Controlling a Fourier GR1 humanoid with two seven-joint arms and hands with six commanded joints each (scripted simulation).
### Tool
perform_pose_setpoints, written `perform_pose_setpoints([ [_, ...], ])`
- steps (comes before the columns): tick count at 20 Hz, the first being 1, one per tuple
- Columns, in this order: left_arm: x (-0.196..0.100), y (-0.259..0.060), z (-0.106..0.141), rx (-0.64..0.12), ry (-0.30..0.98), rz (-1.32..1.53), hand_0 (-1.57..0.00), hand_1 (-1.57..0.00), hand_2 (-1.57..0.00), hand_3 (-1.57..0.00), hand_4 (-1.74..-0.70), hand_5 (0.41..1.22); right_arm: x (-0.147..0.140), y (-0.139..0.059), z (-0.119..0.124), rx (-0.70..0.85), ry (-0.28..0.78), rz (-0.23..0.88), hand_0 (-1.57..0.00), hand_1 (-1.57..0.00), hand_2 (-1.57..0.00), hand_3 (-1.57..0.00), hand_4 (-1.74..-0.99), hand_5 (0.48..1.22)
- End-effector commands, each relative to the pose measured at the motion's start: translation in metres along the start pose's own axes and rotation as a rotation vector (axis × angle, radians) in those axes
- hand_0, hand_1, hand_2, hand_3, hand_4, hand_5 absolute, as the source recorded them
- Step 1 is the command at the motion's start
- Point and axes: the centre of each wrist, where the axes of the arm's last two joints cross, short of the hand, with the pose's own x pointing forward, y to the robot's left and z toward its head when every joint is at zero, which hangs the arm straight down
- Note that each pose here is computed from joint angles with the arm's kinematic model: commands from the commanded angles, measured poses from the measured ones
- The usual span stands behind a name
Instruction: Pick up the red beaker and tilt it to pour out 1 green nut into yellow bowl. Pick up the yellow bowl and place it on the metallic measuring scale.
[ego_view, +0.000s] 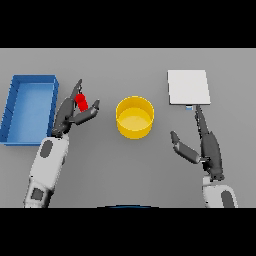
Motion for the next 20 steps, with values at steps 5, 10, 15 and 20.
perform_pose_setpoints([
  [5, -0.004, -0.008, -0.008, 0.017, -0.027, 0.055, 0.00, -0.03, -0.07, -0.03, -1.38, 0.724, 0.001, 0.000, -0.005, 0.003, -0.002, 0.005, 0.00, 0.00, 0.00, 0.00, -1.259, 0.642],
  [10, -0.001, -0.010, -0.017, 0.058, 0.002, 0.056, -0.84, -0.87, -0.90, -0.84, -1.54, 0.997, 0.000, -0.001, -0.003, -0.017, 0.008, 0.012, 0.00, 0.00, 0.00, 0.00, -1.256, 0.646],
  [15, 0.000, -0.019, -0.017, 0.021, -0.028, 0.018, -1.33, -1.34, -1.35, -1.27, -1.52, 1.148, -0.002, 0.001, 0.000, -0.010, 0.003, -0.002, 0.00, 0.00, 0.00, 0.00, -1.259, 0.646],
  [20, 0.010, -0.017, -0.018, 0.081, -0.063, 0.075, -1.49, -1.50, -1.50, -1.47, -1.64, 1.132, -0.003, -0.003, 0.003, -0.011, -0.007, -0.001, 0.00, 0.00, 0.00, 0.00, -1.262, 0.646],
])
